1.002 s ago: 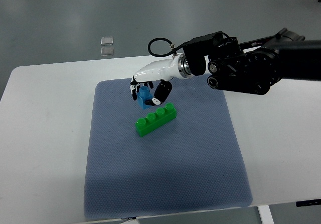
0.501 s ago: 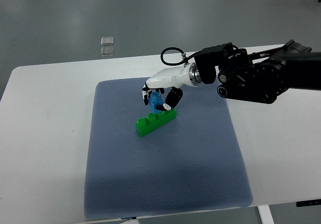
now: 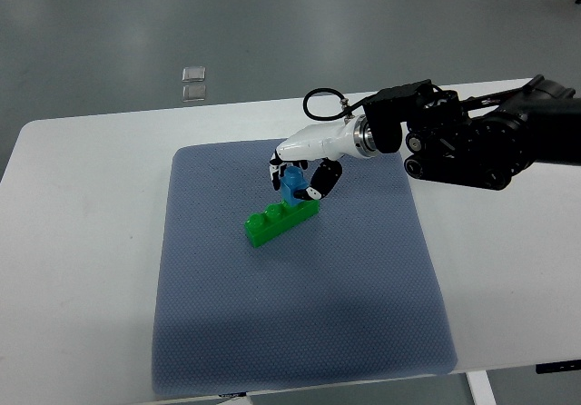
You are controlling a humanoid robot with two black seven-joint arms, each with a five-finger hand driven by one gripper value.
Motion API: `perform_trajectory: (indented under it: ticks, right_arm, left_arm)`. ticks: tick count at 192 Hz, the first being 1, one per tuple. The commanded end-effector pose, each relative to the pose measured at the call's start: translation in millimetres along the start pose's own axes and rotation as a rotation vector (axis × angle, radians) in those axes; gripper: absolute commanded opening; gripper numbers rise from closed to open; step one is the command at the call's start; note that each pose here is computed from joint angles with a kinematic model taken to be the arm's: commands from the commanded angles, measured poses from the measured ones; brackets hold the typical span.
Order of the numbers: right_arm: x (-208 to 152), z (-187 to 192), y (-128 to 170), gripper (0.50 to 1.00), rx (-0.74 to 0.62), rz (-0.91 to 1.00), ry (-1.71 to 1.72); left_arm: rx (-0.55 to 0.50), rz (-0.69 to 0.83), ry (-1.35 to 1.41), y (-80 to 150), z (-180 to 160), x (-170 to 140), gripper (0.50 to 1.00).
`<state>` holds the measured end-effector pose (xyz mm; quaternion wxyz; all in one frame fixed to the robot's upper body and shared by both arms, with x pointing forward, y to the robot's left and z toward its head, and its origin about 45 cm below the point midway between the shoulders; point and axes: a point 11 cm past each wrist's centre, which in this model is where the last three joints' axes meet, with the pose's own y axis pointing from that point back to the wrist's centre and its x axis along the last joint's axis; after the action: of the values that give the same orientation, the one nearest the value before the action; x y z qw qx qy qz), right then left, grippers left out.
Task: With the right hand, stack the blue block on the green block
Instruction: 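Lower the blue block onto the green block's studs and press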
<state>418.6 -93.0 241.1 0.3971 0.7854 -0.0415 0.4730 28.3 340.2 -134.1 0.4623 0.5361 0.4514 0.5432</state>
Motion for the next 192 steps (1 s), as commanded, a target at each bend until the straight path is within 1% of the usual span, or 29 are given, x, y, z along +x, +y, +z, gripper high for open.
perform_trajectory:
  ticks: [1,78,137,192]
  right_arm:
    - [-2.1,0.5,-0.6,0.57,0.001,0.005,-0.004]
    - [-10.8,2.0,-3.0,0.572,0.001,0.006,-0.019]
    - [-10.6,2.6,-3.6,0.574,0.0,0.015,-0.021]
    - [-20.3,3.5,-8.4,0.574,0.0,0.019,-0.034]
  left_arm:
    - [0.0,0.0,-0.001,0.0,-0.1,0.1,1.0]
    - [0.0,-0.001,-0.001,0.0,0.0,-0.5,1.0]
    - [0.0,-0.003,0.0,0.0,0.1,-0.6,1.0]
    - [0.0,-0.001,0.0,0.0,0.1,-0.5,1.0]
